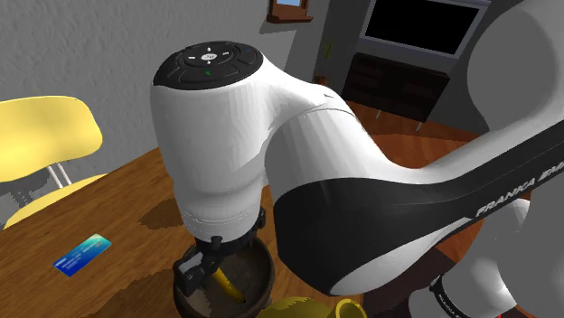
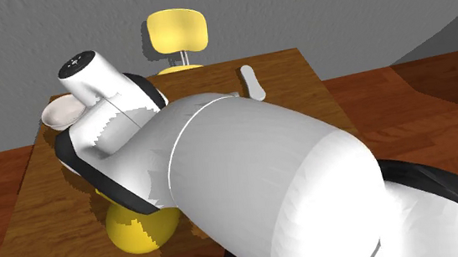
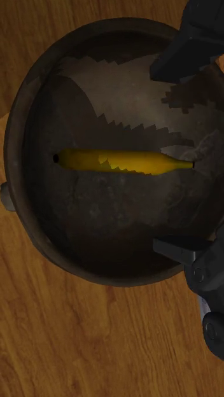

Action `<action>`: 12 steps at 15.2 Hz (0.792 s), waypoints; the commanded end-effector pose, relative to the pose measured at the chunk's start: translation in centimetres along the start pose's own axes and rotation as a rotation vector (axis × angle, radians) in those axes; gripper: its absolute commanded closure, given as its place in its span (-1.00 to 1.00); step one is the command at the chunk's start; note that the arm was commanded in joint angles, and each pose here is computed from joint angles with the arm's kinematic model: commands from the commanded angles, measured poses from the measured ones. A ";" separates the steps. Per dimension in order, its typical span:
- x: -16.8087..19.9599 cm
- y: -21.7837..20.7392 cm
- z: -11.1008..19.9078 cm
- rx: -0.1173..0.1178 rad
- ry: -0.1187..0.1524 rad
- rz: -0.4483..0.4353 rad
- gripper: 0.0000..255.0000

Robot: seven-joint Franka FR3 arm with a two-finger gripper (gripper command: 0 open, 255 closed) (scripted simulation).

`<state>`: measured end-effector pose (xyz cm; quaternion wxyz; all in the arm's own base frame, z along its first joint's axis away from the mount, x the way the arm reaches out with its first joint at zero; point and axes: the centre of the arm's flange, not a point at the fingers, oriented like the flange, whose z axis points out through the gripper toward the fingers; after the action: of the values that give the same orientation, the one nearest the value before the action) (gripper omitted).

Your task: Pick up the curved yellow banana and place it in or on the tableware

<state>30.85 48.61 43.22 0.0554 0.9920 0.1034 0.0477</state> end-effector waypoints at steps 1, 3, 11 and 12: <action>0.0 0.0 -1.3 0.000 0.000 0.000 -1.00; 0.0 0.0 -4.0 0.000 0.000 0.000 -1.00; 0.0 0.0 -5.0 0.000 0.000 0.000 -1.00; 0.0 0.0 -5.0 0.000 0.000 0.000 -1.00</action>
<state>30.31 49.11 48.16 0.0554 0.9919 0.1034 0.0477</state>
